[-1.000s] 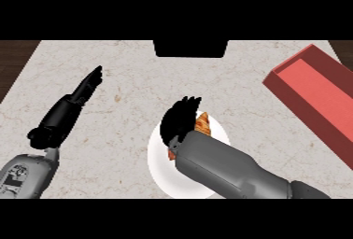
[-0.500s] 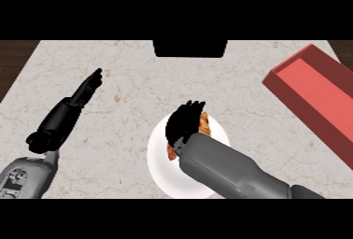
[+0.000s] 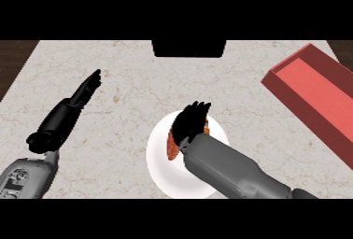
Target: Pick the croissant from the plate and place it in the cardboard box
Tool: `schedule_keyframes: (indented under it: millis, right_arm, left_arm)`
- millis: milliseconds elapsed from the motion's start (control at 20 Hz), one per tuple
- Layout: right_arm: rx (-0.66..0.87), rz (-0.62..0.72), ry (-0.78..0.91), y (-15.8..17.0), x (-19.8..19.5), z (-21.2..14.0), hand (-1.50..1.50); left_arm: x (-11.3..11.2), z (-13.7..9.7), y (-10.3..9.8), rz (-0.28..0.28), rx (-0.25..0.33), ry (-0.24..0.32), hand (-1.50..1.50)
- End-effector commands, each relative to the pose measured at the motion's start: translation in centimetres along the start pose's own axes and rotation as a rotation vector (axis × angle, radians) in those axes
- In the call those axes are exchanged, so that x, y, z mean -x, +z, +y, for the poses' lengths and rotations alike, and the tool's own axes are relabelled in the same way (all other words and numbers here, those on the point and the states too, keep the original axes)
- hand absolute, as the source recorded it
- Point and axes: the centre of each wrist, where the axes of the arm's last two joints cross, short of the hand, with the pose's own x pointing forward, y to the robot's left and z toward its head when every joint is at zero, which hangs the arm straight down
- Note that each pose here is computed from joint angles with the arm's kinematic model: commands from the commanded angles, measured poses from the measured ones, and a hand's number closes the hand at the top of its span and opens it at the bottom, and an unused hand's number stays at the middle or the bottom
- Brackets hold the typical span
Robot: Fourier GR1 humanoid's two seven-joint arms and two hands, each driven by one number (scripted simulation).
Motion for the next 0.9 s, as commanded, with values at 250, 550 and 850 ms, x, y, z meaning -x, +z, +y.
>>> schedule_keyframes:
  millis: [250,550,850]
  right_arm:
    - [0.046,-0.027,0.083,0.3,-0.6,1.5,1.50]
    - [0.172,-0.051,0.109,0.1,-0.8,2.5,1.50]
    - [0.296,-0.430,-0.468,-3.3,8.7,-1.8,1.50]
  left_arm:
    - [-1.9,-0.5,0.2,0.004,-0.012,-0.004,0.00]
    - [-2.6,-1.1,-2.3,0.003,0.003,0.002,0.00]
    - [-0.7,0.6,0.2,-0.010,-0.024,0.008,0.00]
